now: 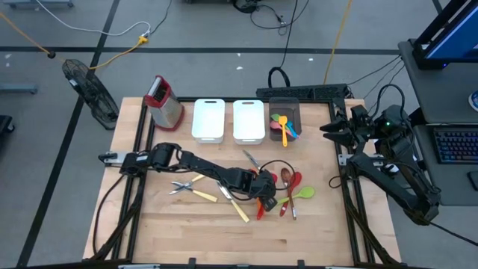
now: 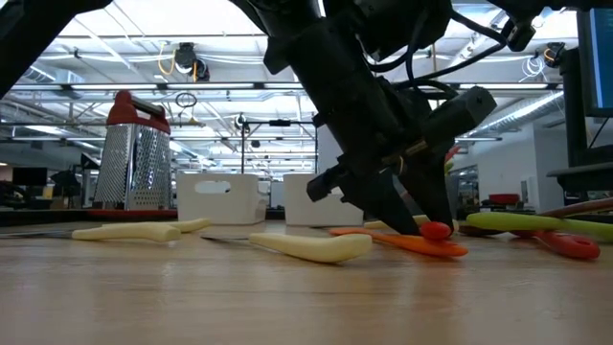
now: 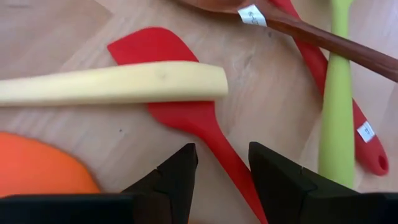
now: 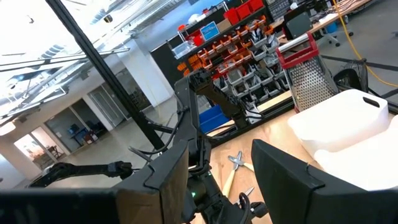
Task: Pick & Place Kitchen Items
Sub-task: Put the red spatula into the black bin
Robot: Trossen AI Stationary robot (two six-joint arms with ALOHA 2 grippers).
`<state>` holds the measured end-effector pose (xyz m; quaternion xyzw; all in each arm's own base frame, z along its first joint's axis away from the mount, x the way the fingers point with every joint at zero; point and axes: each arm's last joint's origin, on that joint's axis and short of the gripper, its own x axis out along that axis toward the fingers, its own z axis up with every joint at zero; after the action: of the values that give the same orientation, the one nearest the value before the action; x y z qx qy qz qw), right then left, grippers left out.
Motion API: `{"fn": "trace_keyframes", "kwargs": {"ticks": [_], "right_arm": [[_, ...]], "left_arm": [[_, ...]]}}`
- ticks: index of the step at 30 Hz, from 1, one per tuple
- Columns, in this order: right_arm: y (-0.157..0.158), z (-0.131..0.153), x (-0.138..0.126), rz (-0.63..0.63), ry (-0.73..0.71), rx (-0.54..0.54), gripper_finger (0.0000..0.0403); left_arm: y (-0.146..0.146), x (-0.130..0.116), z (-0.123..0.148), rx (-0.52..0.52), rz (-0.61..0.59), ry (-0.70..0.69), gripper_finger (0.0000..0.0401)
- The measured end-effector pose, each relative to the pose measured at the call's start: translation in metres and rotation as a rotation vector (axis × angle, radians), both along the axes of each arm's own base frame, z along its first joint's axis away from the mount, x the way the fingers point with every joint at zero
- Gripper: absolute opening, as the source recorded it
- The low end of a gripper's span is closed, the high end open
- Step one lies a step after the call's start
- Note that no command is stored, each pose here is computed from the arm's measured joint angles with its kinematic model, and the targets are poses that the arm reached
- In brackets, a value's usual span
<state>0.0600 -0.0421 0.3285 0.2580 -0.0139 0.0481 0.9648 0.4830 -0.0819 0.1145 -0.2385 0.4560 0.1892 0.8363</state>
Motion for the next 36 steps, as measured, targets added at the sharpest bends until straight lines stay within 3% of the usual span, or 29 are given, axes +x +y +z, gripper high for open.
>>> {"fn": "trace_keyframes", "kwargs": {"ticks": [11,25,36], "right_arm": [[-0.0001,0.0000,0.0000,-0.003,0.000,0.000,0.0169],[-0.0021,0.0001,0.0000,-0.075,-0.006,0.014,0.0169],[-0.0021,0.0002,0.0000,-0.073,-0.005,0.031,0.0169]], "left_arm": [[0.0015,-0.0005,-0.0006,0.038,-0.016,0.009,0.0153],[0.0029,-0.0026,-0.0021,0.024,-0.010,0.035,0.0016],[0.0034,-0.0024,0.0004,-0.008,0.022,0.025,0.0009]]}}
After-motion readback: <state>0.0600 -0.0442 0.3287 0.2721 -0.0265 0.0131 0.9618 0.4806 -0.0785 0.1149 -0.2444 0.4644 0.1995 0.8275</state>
